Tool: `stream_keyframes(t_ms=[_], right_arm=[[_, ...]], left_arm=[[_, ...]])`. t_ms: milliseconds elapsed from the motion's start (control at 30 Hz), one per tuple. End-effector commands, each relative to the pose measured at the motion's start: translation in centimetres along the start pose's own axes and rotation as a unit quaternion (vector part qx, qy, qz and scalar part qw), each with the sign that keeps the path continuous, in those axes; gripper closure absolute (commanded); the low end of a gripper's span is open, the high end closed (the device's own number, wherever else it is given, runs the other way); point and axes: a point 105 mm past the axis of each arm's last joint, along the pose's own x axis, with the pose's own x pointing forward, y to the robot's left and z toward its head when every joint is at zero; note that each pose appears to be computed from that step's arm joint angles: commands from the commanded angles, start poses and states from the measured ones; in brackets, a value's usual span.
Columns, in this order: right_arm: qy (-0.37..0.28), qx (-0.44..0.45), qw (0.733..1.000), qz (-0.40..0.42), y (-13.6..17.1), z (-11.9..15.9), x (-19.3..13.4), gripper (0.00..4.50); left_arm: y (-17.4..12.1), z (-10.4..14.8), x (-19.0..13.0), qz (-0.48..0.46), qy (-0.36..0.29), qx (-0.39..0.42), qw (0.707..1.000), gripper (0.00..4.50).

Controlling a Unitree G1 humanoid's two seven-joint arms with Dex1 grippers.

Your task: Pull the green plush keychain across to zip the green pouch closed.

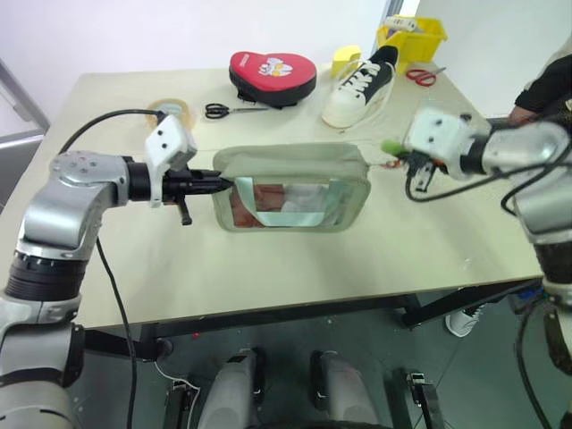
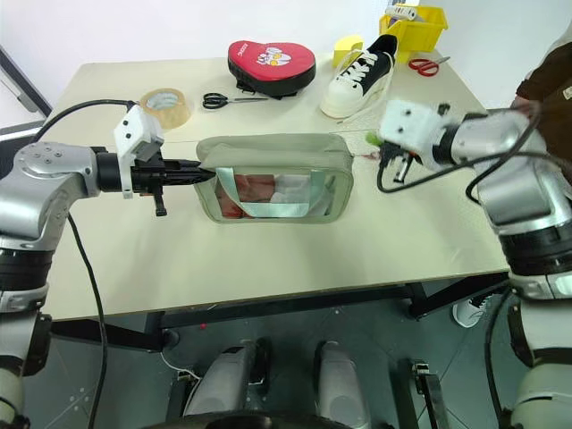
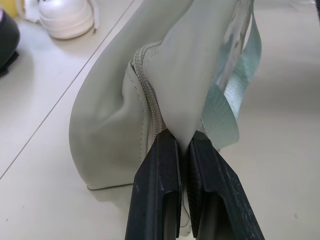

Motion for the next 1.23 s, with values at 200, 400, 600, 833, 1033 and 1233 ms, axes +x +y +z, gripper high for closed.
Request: stream_keyframes(t_ms=[200, 400, 600, 833, 1033, 1233], right_arm=[[-0.038, 0.204, 0.978, 0.014, 8.0, -1.9, 5.1, 4.43], [-0.030, 0.256, 0.966, 0.019, 10.0, -2.2, 6.7, 4.43], [-0.048, 0.285, 0.957, 0.004, 7.7, -2.1, 5.5, 4.14], [-0.097, 0.216, 0.972, -0.008, -0.8, 1.2, -2.3, 0.81], [-0.124, 0.190, 0.971, 0.078, -0.6, 3.6, -6.4, 0.02], [-0.158, 0.191, 0.964, 0.090, -0.5, 5.7, -8.2, 0.02]], left_arm=[[0.2, 0.4, 0.0, 0.000, 0.005, 0.009, 1.000, 4.50], [0.1, 0.5, 0.0, 0.000, 0.004, 0.009, 1.000, 4.50], [0.2, 0.6, 0.0, 0.011, -0.003, 0.009, 1.000, 4.13], [2.0, 1.6, -1.9, 0.029, -0.015, 0.001, 0.999, 0.83], [3.9, 2.7, -4.1, 0.051, -0.017, 0.001, 0.999, 0.03], [5.5, 2.9, -6.2, 0.076, -0.007, 0.006, 0.997, 0.03]])
